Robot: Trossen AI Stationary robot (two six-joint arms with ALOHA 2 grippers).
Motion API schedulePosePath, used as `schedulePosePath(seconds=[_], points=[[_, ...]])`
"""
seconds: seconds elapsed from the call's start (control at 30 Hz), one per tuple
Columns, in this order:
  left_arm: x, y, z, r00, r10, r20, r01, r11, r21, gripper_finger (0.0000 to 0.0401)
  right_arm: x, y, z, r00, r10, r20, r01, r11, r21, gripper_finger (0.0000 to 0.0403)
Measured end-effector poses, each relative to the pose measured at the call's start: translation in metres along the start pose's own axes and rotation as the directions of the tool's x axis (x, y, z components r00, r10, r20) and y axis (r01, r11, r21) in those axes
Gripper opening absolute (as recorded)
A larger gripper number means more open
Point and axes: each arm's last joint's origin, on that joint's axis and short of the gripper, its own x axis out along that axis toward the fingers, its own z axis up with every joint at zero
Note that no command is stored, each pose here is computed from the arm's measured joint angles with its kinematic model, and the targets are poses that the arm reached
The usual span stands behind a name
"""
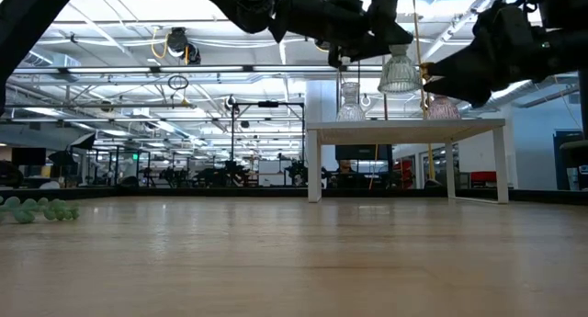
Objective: Pick & Place candle stick holders
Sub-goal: Put the green glass candle holder on the shelf
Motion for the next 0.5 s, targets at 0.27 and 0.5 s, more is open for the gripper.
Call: schedulePosePath(seconds=[0.27, 0.5], points=[[-0.003, -0.017, -0.010, 0.993, -0.037, -0.113, 0.036, 0.999, -0.010, 0.0172, -0.001, 0.001, 0.000, 0.999, 0.037, -0.007, -0.037, 0.992, -0.118, 0.0247], [-0.007, -0.032, -0.017, 0.983, -0.033, -0.183, 0.032, 0.999, -0.004, 0.0172, -0.003, 0.002, -0.008, 0.986, 0.130, -0.102, -0.132, 0.991, -0.013, 0.0247]])
